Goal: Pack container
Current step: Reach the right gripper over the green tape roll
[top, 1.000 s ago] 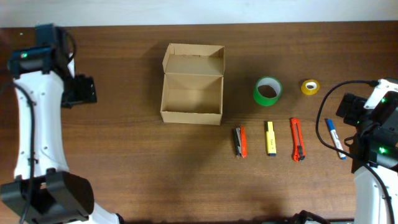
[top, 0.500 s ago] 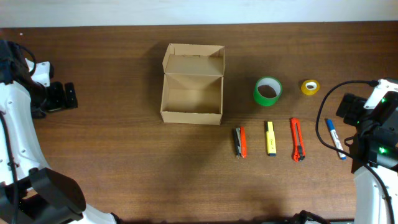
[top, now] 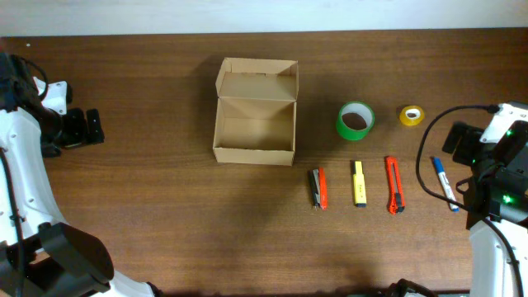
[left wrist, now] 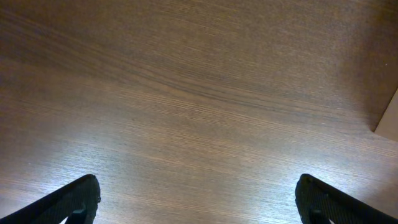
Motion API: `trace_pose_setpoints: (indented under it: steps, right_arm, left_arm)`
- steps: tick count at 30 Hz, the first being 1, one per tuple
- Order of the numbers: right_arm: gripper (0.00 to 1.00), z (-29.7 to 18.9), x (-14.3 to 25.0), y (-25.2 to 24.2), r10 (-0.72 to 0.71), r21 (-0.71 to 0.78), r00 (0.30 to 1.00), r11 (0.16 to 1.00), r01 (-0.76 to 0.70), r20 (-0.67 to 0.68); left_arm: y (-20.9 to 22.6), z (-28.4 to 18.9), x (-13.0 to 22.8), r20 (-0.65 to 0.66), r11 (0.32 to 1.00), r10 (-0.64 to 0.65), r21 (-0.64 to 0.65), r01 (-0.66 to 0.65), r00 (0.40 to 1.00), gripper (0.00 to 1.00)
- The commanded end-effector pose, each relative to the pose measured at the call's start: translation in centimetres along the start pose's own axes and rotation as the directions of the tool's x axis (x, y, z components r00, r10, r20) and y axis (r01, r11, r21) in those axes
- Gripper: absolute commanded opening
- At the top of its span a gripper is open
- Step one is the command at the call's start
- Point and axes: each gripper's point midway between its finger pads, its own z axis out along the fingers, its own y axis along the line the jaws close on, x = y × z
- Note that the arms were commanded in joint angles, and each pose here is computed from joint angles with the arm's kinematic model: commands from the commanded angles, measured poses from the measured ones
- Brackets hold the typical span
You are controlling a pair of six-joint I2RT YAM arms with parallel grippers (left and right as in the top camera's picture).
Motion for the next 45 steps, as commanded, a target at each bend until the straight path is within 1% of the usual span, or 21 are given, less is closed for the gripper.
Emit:
trace_pose_setpoints:
  steps: [1, 4, 6, 8, 12, 15, 17, 23, 26, 28, 29, 32, 34, 36, 39, 41, 43, 45]
  right_arm:
    - [0.99, -0.4, -1.3, 1.6, 0.044, -0.107, 0.998, 0.993, -0.04, 0.036]
    - [0.99, -0.8, -1.1, 3.8, 0.075, -0.235, 0.997, 0.97, -0.069, 0.019]
    - [0.99, -0.9, -0.8, 4.4, 0.163, -0.267, 0.987, 0.95, -0.162, -0.018]
    - [0.99, -1.1, -0.4, 4.9, 0.203, -0.292, 0.978, 0.933, -0.21, -0.055]
    - [0.99, -1.7, 0.0, 6.5, 0.207, -0.375, 0.974, 0.899, -0.225, -0.089]
    - [0.99, -2.6, 0.3, 8.5, 0.202, -0.483, 0.971, 0.843, -0.238, -0.127]
    - [0.99, -3.1, 0.8, 9.2, 0.2, -0.516, 0.967, 0.818, -0.254, -0.158]
    - [0.99, -3.4, 1.7, 9.6, 0.197, -0.527, 0.96, 0.804, -0.274, -0.199]
    - [1.0, -3.0, 1.3, 9.0, 0.202, -0.493, 0.959, 0.825, -0.275, -0.197]
    - [0.98, -2.8, 0.9, 8.6, 0.201, -0.466, 0.953, 0.836, -0.288, -0.228]
    - [0.95, -2.5, 0.6, 8.4, 0.194, -0.45, 0.949, 0.844, -0.291, -0.248]
    - [0.88, -1.5, -0.3, 8.7, 0.13, -0.4, 0.938, 0.879, -0.259, -0.32]
    - [0.88, -0.8, -1.2, 9.6, 0.076, -0.383, 0.925, 0.895, -0.227, -0.371]
    - [0.89, -0.2, -2.7, 11.3, 0.01, -0.421, 0.919, 0.887, -0.191, -0.395]
    - [0.88, 1.2, -4.5, 13.4, -0.044, -0.439, 0.906, 0.884, -0.161, -0.421]
    - [0.86, 2.2, -4.8, 14.3, -0.084, -0.417, 0.89, 0.9, -0.125, -0.448]
    - [0.85, 3.5, -4.6, 15.3, -0.137, -0.38, 0.866, 0.923, -0.065, -0.481]
    - [0.85, 4.4, -4.3, 16.3, -0.181, -0.375, 0.852, 0.927, -0.018, -0.49]
  left_arm:
    - [-0.2, -0.3, -0.1, 0.015, 1.0, 0.018, 0.014, -0.018, 1.0, 1.0]
    - [-0.2, -0.3, -0.1, 0.015, 1.0, 0.018, 0.014, -0.018, 1.0, 1.0]
    - [-0.2, -0.3, -0.1, 0.015, 1.0, 0.018, 0.014, -0.018, 1.0, 1.0]
    - [-0.2, -0.3, -0.1, 0.015, 1.0, 0.018, 0.014, -0.018, 1.0, 1.0]
    - [-0.2, -0.3, -0.1, 0.015, 1.0, 0.018, 0.014, -0.018, 1.0, 1.0]
    - [-0.2, -0.3, -0.1, 0.015, 1.0, 0.018, 0.014, -0.018, 1.0, 1.0]
    - [-0.2, -0.3, -0.1, 0.015, 1.0, 0.018, 0.014, -0.018, 1.0, 1.0]
    - [-0.2, -0.3, -0.1, 0.015, 1.0, 0.018, 0.014, -0.018, 1.0, 1.0]
    - [-0.2, -0.3, -0.1, 0.015, 1.0, 0.018, 0.014, -0.018, 1.0, 1.0]
    - [-0.2, -0.3, -0.1, 0.015, 1.0, 0.018, 0.014, -0.018, 1.0, 1.0]
    - [-0.2, -0.3, -0.1, 0.015, 1.0, 0.018, 0.014, -0.018, 1.0, 1.0]
    - [-0.2, -0.3, -0.1, 0.015, 1.0, 0.018, 0.014, -0.018, 1.0, 1.0]
    - [-0.2, -0.3, -0.1, 0.015, 1.0, 0.018, 0.014, -0.018, 1.0, 1.0]
    - [-0.2, -0.3, -0.1, 0.015, 1.0, 0.017, 0.014, -0.018, 1.0, 1.0]
    - [-0.2, -0.3, -0.1, 0.015, 1.0, 0.018, 0.014, -0.018, 1.0, 1.0]
    - [-0.2, -0.3, -0.1, 0.015, 1.0, 0.018, 0.014, -0.018, 1.0, 1.0]
    - [-0.2, -0.3, -0.1, 0.015, 1.0, 0.018, 0.014, -0.018, 1.0, 1.0]
    - [-0.2, -0.3, -0.1, 0.015, 1.0, 0.018, 0.014, -0.018, 1.0, 1.0]
